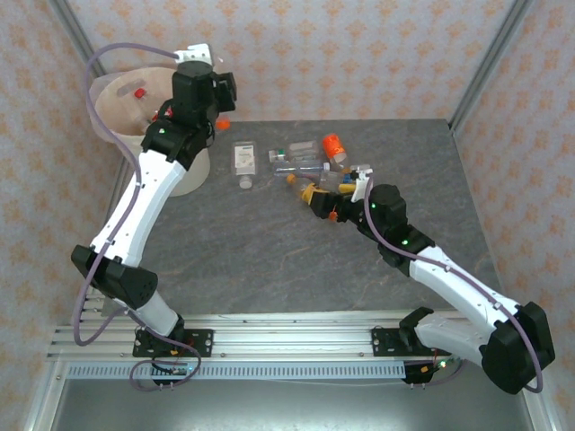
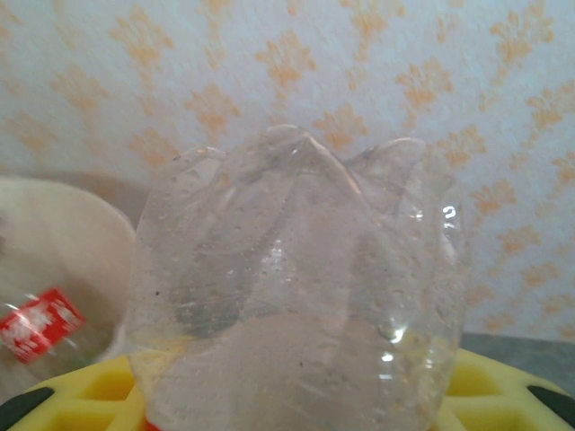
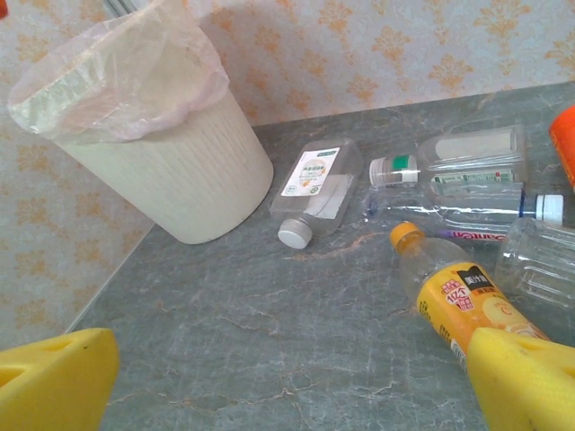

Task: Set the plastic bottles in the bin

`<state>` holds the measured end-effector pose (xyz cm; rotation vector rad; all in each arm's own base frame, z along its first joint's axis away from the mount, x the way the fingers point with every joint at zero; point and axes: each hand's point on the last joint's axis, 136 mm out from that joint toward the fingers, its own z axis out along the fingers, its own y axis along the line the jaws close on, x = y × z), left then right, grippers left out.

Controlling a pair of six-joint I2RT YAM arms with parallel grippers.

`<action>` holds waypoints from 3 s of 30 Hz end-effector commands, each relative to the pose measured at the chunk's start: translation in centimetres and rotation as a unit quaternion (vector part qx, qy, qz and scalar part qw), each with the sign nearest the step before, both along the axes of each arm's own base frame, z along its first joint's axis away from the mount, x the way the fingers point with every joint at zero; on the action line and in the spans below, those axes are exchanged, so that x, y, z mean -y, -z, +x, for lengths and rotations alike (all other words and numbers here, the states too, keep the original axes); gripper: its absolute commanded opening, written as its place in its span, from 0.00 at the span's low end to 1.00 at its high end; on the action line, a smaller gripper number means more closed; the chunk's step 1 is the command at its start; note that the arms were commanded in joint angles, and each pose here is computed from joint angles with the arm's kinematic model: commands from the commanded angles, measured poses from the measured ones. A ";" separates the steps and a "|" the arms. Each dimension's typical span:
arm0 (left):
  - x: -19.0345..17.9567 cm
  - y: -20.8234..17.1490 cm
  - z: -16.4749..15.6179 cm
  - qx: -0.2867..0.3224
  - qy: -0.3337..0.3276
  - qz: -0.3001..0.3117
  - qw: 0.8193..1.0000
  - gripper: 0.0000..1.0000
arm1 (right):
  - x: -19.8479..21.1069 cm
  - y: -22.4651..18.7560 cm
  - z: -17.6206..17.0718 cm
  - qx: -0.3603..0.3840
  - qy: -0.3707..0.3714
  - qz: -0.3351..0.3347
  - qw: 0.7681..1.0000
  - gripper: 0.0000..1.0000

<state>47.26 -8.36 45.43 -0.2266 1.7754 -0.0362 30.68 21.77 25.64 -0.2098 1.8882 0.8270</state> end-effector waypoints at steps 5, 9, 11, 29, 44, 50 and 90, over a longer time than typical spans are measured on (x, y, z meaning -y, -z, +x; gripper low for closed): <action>-9.3 -3.4 -0.2 0.003 -0.139 0.092 0.986 0.51 | 0.0 -1.0 -0.2 0.001 -0.004 0.005 1.000 0.99; -13.1 -2.0 0.6 -0.028 -0.166 0.095 0.981 0.51 | 0.2 -0.8 -0.2 0.002 -0.002 0.000 1.000 0.99; -14.1 -0.9 1.3 -0.043 -0.162 0.096 0.981 0.52 | 0.2 -0.8 -0.2 0.003 0.000 -0.003 1.000 0.99; -23.6 4.8 6.8 -0.111 -0.131 0.104 0.980 0.58 | 0.0 0.1 0.9 -0.012 0.013 -0.004 1.000 0.99; -27.3 8.7 10.6 -0.131 -0.081 0.139 0.978 0.81 | -2.2 2.1 3.1 -0.044 -0.009 -0.020 0.999 0.99; -27.4 8.7 10.7 -0.129 -0.089 0.126 0.980 0.84 | -2.9 2.4 3.4 -0.059 -0.014 -0.007 0.998 0.99; -0.6 4.5 5.6 -0.091 -0.004 -0.049 0.995 1.00 | 3.4 2.8 1.4 -0.061 0.111 -0.032 0.991 0.99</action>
